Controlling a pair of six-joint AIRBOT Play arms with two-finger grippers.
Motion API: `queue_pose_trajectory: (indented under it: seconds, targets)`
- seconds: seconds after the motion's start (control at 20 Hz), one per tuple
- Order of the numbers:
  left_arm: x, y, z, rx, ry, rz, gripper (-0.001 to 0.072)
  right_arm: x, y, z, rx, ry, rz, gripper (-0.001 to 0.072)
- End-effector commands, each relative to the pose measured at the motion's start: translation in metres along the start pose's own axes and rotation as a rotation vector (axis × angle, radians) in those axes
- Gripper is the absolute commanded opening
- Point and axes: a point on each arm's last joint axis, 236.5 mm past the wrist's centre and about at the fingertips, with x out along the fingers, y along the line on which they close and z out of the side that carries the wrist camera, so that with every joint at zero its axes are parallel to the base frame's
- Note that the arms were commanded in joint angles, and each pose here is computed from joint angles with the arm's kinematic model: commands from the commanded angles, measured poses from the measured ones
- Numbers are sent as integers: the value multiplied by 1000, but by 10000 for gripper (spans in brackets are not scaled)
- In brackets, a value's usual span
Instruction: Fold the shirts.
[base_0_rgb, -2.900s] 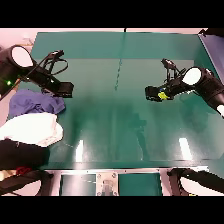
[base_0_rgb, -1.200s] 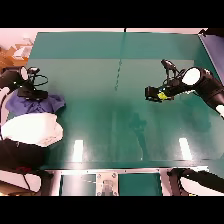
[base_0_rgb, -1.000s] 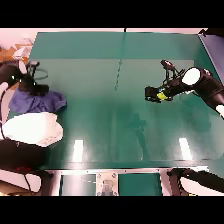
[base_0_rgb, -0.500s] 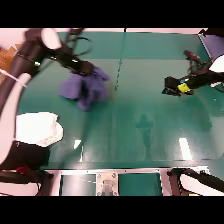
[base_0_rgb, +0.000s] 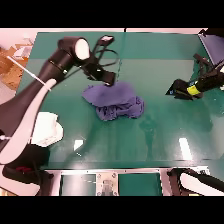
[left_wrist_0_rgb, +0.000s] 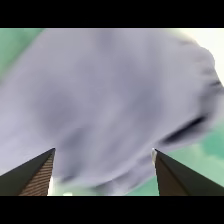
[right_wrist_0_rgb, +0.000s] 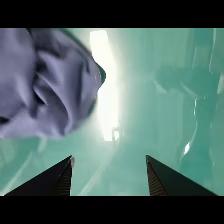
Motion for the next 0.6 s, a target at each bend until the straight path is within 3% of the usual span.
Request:
queue_pose_trajectory:
  seconds: [0.0, 0.25, 0.55]
  targets:
    - [-6, 84, -47, -163, 166, 81, 706, 46, 1, -25, -9, 47, 11, 514]
    - [61, 128, -88, -457, 125, -61, 706, 124, 32, -44, 66, 120, 165, 513]
    - [95, 116, -38, -498, -190, -193, 705, 171, 52, -39, 104, 199, 303, 511]
